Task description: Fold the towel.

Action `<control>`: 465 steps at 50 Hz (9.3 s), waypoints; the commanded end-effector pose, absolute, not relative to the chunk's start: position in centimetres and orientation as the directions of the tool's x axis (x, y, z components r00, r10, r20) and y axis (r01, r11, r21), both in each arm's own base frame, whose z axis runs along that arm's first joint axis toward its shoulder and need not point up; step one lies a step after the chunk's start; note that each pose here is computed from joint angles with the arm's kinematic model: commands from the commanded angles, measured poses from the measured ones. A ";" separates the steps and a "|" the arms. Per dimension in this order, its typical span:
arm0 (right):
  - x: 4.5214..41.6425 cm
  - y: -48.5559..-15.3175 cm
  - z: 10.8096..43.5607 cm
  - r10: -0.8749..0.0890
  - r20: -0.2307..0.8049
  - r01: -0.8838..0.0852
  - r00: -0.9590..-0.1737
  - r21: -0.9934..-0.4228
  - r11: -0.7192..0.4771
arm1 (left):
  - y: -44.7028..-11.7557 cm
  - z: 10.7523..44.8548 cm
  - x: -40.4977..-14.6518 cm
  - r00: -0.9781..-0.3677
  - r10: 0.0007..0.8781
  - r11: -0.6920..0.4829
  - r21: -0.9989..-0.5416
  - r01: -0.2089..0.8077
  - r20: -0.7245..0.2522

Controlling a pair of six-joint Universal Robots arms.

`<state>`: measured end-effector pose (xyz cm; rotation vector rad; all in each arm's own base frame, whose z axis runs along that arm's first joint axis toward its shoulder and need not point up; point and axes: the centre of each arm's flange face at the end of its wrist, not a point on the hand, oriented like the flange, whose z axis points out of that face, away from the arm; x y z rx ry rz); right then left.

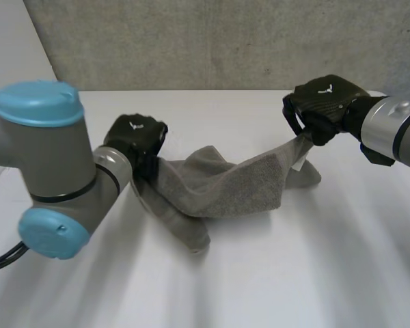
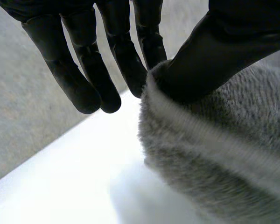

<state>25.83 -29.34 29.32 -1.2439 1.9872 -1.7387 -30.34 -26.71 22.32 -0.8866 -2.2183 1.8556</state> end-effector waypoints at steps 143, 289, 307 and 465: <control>32.8 -29.8 27.0 -0.650 -0.066 0.140 -0.757 -0.988 -0.063 | -24.7 32.4 -28.8 -0.884 0.383 -0.141 -0.963 0.231 -0.268; 22.3 -34.1 18.9 -0.497 0.487 -0.559 -0.718 -0.829 -0.004 | -27.4 15.0 -26.5 -0.747 0.457 0.026 -0.833 0.553 -0.482; 22.5 -34.0 18.6 -0.505 0.486 -0.560 -0.714 -0.829 -0.005 | -26.9 16.4 -25.7 -0.626 0.527 -0.046 -0.755 0.654 -0.574; 22.4 -32.9 20.1 -0.568 0.477 -0.585 -0.671 -0.811 0.010 | -29.9 13.3 -19.7 -0.627 0.513 0.015 -0.724 0.690 -0.586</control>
